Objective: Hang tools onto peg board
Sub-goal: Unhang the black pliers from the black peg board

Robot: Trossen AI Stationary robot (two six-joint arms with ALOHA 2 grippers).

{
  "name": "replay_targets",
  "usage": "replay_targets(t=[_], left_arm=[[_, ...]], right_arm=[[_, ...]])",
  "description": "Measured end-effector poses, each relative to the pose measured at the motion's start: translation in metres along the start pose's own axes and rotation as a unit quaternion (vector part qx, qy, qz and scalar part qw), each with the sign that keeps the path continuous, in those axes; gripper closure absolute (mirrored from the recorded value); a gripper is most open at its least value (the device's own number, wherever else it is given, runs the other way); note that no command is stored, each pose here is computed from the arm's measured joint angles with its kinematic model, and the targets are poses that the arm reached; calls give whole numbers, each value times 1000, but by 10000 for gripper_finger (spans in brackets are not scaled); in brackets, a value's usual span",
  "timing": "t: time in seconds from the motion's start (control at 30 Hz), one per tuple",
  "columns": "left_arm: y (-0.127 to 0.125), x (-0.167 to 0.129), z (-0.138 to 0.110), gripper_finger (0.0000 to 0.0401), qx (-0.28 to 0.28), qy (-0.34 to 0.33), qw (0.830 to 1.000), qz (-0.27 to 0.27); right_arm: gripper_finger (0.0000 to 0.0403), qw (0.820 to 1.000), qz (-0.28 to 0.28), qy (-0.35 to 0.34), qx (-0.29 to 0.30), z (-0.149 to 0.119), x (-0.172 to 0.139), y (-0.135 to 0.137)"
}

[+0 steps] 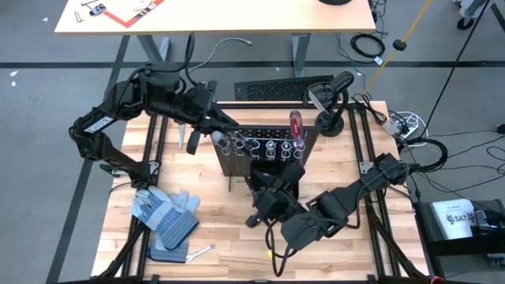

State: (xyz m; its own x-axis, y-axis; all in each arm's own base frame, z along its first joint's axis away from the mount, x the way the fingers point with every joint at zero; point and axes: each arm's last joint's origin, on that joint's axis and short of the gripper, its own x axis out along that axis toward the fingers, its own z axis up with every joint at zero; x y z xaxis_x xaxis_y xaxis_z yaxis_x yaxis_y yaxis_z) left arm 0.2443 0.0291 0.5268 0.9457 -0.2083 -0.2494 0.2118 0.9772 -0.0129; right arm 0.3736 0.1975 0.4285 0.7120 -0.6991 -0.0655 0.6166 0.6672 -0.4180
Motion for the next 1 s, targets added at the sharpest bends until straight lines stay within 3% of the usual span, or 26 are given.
replay_targets(t=[0.17,0.4,0.47,0.63,0.87,1.0], left_arm=[[0,0,0,361,1,0,1000,1],[0,0,0,361,4,0,1000,2],[0,0,0,361,4,0,1000,1],[0,0,0,361,3,0,1000,2],[0,0,0,361,3,1,1000,1],[0,0,0,361,3,2,1000,1]], right_arm=[[286,999,47,3,12,-4,0,3],[286,998,60,6,14,-6,0,4],[286,999,41,6,3,-5,3,3],[286,995,-68,20,-71,1,21,-10],[286,990,-100,27,-100,11,48,-31],[286,990,-91,24,-104,10,56,-33]])
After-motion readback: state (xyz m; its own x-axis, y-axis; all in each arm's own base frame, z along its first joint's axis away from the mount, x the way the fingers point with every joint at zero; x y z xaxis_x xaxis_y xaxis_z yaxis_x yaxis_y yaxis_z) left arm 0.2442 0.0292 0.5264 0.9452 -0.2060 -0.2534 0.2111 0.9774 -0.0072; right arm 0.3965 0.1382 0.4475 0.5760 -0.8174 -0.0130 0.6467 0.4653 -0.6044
